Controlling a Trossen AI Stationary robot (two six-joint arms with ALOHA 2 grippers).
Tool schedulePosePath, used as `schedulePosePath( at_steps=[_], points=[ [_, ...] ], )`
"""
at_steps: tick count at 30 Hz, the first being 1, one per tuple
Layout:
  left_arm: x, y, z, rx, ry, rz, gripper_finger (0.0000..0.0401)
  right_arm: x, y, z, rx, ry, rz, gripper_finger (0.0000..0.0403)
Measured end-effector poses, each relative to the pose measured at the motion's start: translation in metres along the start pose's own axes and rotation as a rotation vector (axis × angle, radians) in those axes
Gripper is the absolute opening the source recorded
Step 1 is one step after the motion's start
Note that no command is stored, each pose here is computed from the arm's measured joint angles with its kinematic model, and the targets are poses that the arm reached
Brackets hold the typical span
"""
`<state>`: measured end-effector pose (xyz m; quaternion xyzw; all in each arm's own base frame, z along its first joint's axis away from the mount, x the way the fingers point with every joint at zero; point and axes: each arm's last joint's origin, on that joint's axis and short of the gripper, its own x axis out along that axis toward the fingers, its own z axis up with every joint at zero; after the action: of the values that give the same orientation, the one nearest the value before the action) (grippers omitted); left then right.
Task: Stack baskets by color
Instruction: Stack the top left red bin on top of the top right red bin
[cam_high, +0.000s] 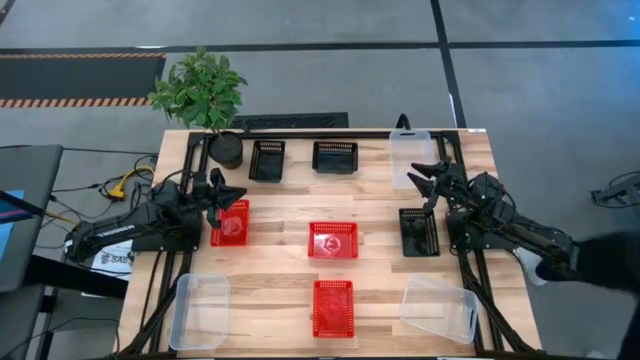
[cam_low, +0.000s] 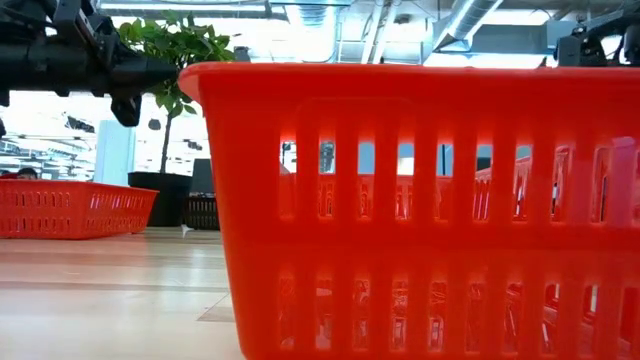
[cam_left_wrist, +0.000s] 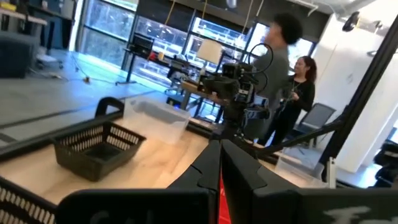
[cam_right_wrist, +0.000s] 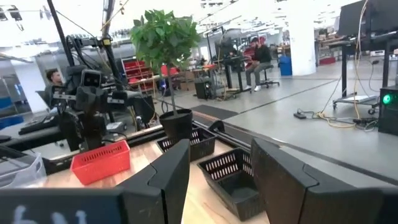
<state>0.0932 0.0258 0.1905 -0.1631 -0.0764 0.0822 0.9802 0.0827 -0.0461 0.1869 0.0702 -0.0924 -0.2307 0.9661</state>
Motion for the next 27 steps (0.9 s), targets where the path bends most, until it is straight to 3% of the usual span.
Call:
schedulePosePath(
  at_steps=[6,16,27],
  points=[
    [0.011,-0.007,0.02,0.062,0.048,0.003,0.0,-0.001,0.008,0.017,0.004,-0.028,0.087,0.0191],
    [0.049,-0.013,0.047,0.164,0.19,0.007,0.0,0.011,0.025,0.036,0.013,0.056,0.206,0.0191],
    [0.095,-0.013,0.05,0.153,0.364,-0.135,0.0001,0.045,0.06,0.05,-0.031,0.24,0.382,0.0191]
  ],
)
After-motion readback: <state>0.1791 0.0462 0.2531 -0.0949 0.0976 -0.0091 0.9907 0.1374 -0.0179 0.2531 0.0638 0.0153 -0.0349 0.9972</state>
